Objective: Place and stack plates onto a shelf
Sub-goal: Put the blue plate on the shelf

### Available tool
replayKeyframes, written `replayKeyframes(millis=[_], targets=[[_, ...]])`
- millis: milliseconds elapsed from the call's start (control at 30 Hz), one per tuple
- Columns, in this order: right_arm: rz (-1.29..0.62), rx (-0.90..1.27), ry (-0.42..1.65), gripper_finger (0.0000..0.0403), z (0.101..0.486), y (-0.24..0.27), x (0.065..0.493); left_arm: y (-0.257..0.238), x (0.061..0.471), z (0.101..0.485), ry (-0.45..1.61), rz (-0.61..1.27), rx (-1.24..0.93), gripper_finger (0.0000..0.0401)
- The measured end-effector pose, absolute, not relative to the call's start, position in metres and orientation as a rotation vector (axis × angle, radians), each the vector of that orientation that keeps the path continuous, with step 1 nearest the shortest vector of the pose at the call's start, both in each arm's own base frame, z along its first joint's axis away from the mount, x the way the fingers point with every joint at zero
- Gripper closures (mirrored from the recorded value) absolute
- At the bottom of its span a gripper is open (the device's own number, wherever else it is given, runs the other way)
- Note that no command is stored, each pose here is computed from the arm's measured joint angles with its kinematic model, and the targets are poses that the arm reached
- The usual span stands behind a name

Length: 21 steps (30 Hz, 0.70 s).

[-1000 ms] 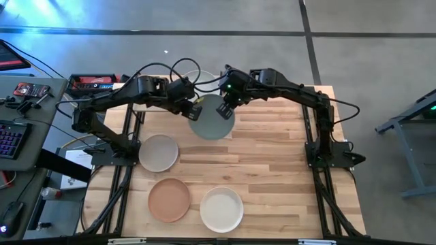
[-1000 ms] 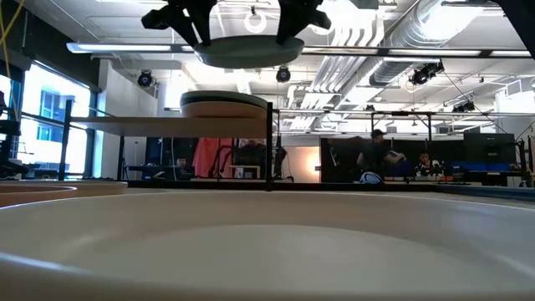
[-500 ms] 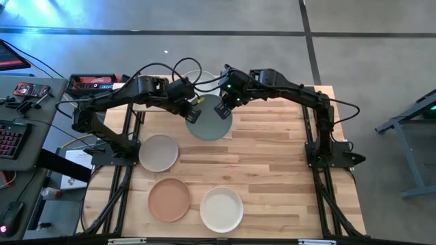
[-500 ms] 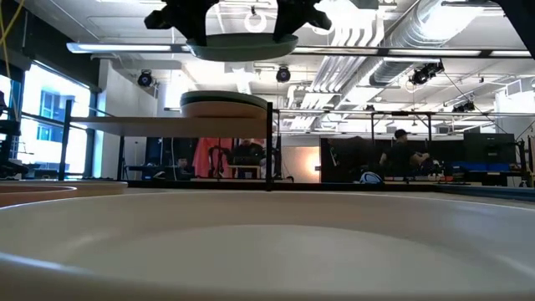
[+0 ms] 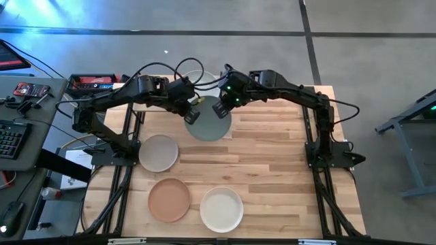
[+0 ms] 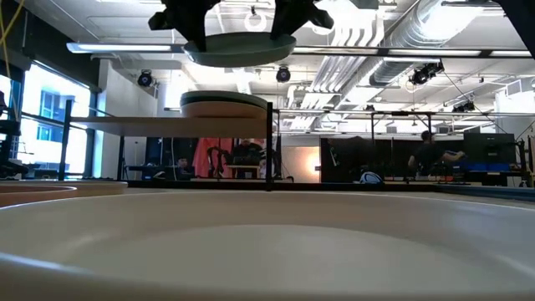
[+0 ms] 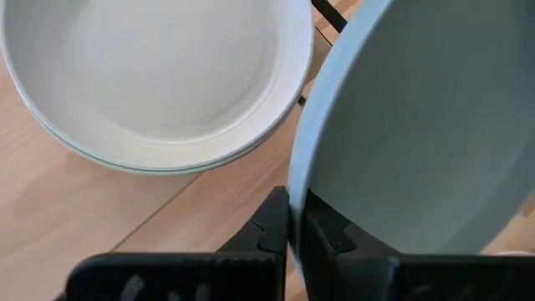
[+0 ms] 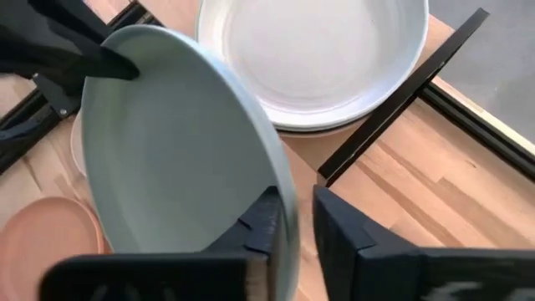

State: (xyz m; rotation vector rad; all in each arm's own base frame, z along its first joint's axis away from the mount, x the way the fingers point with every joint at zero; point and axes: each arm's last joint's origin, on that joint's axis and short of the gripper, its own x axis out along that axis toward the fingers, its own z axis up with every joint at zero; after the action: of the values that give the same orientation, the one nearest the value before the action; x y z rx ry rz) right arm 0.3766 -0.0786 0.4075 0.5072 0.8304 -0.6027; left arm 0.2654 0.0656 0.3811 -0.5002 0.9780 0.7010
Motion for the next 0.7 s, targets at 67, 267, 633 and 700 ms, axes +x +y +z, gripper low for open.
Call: replayKeyframes(millis=[67, 267, 633, 700], targets=[[-0.611, 0.521, 0.824, 0.0339, 0.408, -0.076, 0.377, 0.067, 0.264, 0.38, 0.998, 0.695, -0.493, 0.0399], [-0.616, 0.542, 0.806, 0.0288, 0.409, -0.071, 0.378, 0.073, 0.253, 0.376, 1.12, 0.681, -0.467, 0.04], [-0.61, 0.528, 0.85, 0.0274, 0.407, -0.07, 0.374, 0.084, 0.226, 0.383, 1.202, 0.699, -0.431, 0.04], [-0.596, 0.498, 0.863, 0.0274, 0.407, -0.07, 0.374, 0.087, 0.22, 0.387, 1.187, 0.709, -0.437, 0.04]])
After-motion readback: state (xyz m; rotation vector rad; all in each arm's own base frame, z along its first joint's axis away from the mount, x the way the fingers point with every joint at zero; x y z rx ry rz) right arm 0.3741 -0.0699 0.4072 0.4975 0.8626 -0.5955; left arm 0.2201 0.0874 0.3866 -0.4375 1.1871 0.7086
